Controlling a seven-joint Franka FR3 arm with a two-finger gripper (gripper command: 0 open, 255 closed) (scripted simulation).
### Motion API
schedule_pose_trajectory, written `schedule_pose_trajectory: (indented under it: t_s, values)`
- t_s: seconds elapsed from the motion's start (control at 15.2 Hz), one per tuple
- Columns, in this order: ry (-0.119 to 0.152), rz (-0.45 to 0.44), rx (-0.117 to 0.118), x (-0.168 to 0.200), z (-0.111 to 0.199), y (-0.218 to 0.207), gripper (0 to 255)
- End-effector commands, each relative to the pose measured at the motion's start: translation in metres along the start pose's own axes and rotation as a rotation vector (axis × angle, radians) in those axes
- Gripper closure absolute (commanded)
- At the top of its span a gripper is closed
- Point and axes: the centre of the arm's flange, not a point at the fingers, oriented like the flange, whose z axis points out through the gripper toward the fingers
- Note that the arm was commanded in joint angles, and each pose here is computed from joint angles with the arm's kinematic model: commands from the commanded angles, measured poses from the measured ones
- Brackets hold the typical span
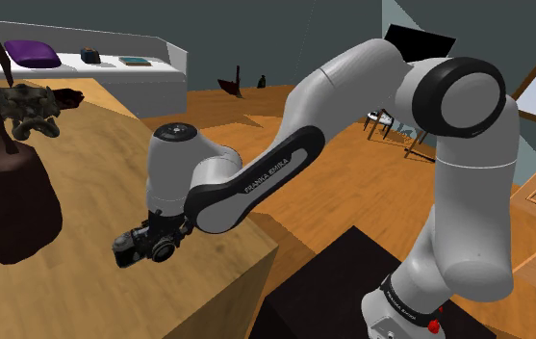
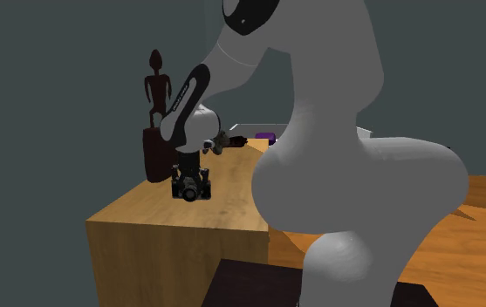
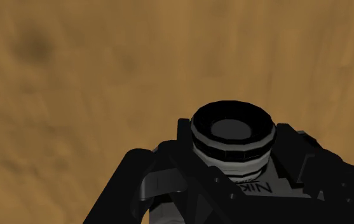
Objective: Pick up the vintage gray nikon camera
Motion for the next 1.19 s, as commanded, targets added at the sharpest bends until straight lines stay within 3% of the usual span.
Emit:
schedule_pose_trajectory:
  t_s: [0.0,1.12]
  values:
    - [-0.001,0.001,-0.001,0.000,0.000,0.000,255]
    - [-0.001,0.001,-0.001,0.007,-0.079,-0.004,255]
